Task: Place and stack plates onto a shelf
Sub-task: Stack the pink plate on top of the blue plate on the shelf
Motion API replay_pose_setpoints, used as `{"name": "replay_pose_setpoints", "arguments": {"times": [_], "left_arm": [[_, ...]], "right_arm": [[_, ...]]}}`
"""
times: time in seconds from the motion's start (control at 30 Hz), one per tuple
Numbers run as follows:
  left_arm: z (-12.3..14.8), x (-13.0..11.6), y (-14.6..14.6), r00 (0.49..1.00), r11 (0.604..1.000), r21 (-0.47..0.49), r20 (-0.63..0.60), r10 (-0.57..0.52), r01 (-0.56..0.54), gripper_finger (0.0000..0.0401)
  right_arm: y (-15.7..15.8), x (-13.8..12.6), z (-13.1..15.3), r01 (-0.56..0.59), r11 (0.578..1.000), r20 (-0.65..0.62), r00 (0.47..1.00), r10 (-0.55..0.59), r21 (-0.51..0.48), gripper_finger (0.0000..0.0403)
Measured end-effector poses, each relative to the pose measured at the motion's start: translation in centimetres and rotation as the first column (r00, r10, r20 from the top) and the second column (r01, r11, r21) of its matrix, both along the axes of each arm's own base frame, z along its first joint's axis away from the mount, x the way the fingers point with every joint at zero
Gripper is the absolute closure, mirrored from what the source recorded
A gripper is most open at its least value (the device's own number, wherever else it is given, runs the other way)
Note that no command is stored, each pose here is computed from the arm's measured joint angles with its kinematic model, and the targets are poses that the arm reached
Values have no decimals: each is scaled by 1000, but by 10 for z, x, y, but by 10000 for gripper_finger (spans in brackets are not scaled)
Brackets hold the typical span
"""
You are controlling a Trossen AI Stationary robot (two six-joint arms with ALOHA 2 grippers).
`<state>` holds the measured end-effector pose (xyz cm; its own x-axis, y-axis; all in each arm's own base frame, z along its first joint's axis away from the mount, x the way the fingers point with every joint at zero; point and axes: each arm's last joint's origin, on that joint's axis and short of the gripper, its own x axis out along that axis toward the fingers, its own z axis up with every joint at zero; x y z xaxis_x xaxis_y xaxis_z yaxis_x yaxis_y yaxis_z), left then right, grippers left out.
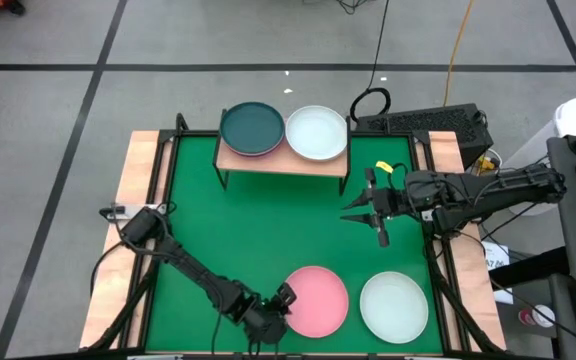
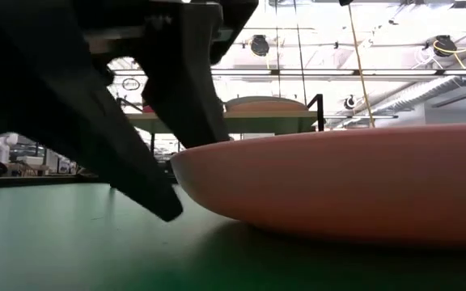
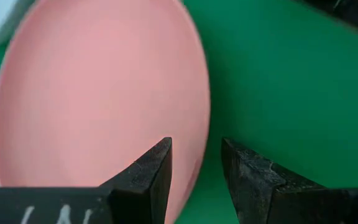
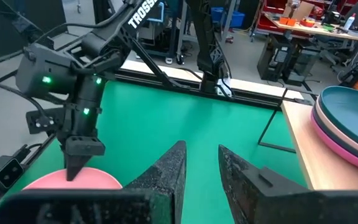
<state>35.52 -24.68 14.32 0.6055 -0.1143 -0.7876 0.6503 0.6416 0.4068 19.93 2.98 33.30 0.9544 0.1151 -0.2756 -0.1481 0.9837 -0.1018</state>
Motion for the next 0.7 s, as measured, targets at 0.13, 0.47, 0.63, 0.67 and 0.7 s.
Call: {"name": "replay_pose_setpoints", "arguments": {"times": [0.13,0.47,0.63,0.67,0.7], "left_arm": [[0,4,6,999,999,17,13,43,-43,272],[5,16,28,981,982,-2,39,190,-190,390],[55,9,46,971,976,66,140,196,-207,392],[66,6,54,966,969,100,152,207,-224,392],[77,3,62,960,960,139,170,220,-245,392]], "right_arm": [[0,0,0,0,1000,-1,1000,0,6,323],[8,-7,1,-49,999,-13,999,49,2,323],[10,-18,4,-67,998,-4,998,67,3,323],[9,-20,6,-69,998,8,998,69,5,323],[9,-22,8,-70,998,16,997,70,3,323]]}}
